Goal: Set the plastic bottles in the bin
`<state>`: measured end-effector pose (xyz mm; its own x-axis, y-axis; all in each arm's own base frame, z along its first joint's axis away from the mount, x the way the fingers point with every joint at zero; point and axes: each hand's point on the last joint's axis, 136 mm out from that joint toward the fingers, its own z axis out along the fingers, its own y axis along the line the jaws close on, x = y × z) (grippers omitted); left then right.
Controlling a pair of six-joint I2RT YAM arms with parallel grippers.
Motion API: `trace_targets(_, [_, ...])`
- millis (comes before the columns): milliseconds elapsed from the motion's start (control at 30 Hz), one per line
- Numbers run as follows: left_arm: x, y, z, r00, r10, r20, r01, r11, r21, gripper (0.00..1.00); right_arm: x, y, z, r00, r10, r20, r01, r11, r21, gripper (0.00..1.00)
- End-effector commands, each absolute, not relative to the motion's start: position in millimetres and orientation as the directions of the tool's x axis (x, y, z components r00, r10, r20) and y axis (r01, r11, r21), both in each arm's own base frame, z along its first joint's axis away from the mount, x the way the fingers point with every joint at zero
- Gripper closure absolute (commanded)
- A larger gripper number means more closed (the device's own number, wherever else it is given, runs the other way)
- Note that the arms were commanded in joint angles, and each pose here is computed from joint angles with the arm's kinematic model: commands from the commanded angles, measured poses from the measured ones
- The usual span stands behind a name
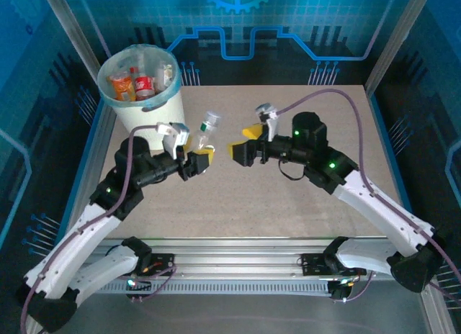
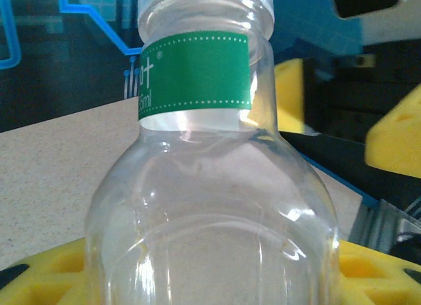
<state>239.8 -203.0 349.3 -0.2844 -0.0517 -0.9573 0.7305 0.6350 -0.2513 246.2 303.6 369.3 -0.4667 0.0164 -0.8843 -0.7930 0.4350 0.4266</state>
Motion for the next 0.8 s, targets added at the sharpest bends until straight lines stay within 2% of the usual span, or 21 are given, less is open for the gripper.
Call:
trace_targets(0, [217.9,-206.3,365.2,-0.202,-0.089,-0.975,0.802,0.556,-0.217,0.54,229.3,327.1,410.4,-0.376,0.041,-0.926,-0.873,0.318,0.369,0.07])
trace_targets(167, [205.0,-201.6,364.8,-0.173,-0.103,-0.979,0.816,0.542,-0.201,0.54,217.1,353.1,421.6,-0.369,0.034,-0.929,-0.906,0.207,0.368,0.06])
trace_targets(267, [198.9,-202.5,362.6,-0.165,-0.092,-0.982,0.831,0.523,-0.188,0.54,215.8,363.7,425.4,-0.37,0.031,-0.928,-0.911,0.186,0.369,0.07])
trace_targets(433, [195.1,-204.4,358.1,-0.163,-0.079,-0.983,0.844,0.506,-0.181,0.53,219.8,375.8,428.5,-0.372,0.026,-0.928,-0.914,0.165,0.371,0.26])
trace_targets(700, [196.8,-202.1,351.0,-0.151,-0.062,-0.987,0.837,0.523,-0.161,0.51,221.9,384.0,425.5,-0.366,0.011,-0.931,-0.919,0.151,0.363,0.48])
trace_targets(767, [198.0,-201.4,349.5,-0.153,-0.057,-0.987,0.832,0.531,-0.16,0.48,222.8,386.1,422.6,-0.365,-0.001,-0.931,-0.92,0.153,0.361,0.56])
